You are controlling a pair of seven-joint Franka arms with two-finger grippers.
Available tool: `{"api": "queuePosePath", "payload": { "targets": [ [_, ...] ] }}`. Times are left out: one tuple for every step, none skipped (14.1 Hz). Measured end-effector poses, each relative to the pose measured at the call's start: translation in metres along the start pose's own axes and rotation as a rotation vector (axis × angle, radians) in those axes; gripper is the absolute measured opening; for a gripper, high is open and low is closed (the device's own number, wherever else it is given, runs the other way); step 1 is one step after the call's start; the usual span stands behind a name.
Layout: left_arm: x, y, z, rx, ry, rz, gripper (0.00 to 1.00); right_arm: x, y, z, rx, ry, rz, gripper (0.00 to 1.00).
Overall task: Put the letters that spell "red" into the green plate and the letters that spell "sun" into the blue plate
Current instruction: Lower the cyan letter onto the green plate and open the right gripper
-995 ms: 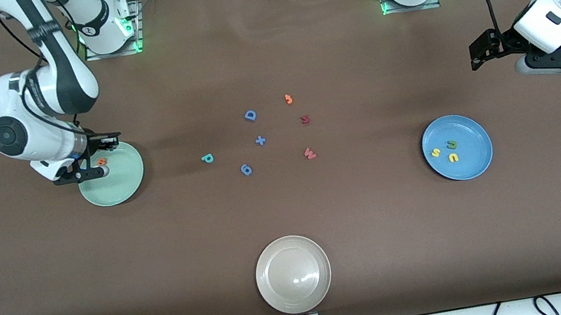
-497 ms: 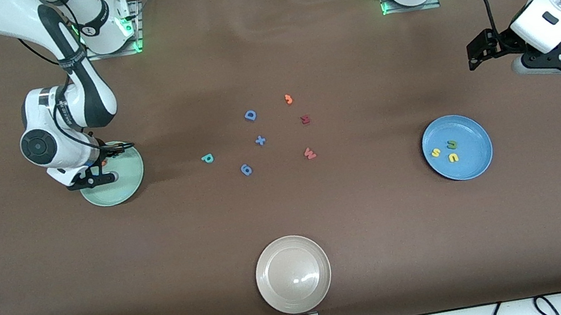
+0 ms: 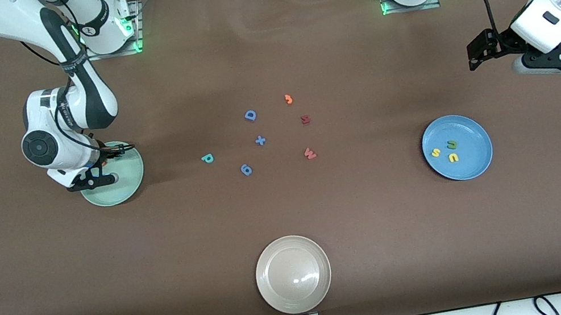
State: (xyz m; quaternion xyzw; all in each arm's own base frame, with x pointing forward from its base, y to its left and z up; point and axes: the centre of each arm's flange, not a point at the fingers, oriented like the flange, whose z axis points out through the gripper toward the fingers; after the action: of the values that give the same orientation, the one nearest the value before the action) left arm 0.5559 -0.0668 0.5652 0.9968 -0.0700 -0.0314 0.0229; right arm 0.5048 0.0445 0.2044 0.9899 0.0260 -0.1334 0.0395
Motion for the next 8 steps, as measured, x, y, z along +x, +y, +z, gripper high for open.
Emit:
{"api": "queuePosePath", "payload": {
  "targets": [
    [0.000, 0.001, -0.001, 0.000, 0.001, 0.001, 1.00, 0.002, -0.001, -0.005, 0.003, 0.010, -0.001, 0.67],
    [0.000, 0.002, -0.001, 0.000, 0.003, 0.003, 1.00, 0.005, -0.002, -0.013, 0.008, 0.020, -0.002, 0.75],
    [0.001, 0.003, -0.002, 0.000, 0.004, 0.005, 1.00, 0.007, -0.003, -0.025, 0.017, 0.017, -0.003, 0.87],
    [0.001, 0.003, -0.002, 0.000, 0.004, 0.005, 1.00, 0.008, -0.006, -0.041, 0.030, 0.001, -0.003, 0.93],
    [0.001, 0.003, -0.001, 0.000, 0.004, 0.005, 1.00, 0.009, -0.008, -0.061, 0.042, -0.017, -0.003, 0.93],
    [0.001, 0.003, -0.001, 0.000, 0.003, 0.005, 1.00, 0.011, -0.011, -0.083, 0.054, -0.034, -0.006, 0.93],
    [0.002, 0.003, -0.001, 0.000, 0.003, 0.005, 1.00, 0.013, -0.013, -0.109, 0.065, -0.044, -0.012, 0.93],
    [0.002, 0.003, -0.001, 0.000, 0.003, 0.006, 1.00, 0.016, -0.015, -0.136, 0.072, -0.044, -0.020, 0.96]
  ]
}}
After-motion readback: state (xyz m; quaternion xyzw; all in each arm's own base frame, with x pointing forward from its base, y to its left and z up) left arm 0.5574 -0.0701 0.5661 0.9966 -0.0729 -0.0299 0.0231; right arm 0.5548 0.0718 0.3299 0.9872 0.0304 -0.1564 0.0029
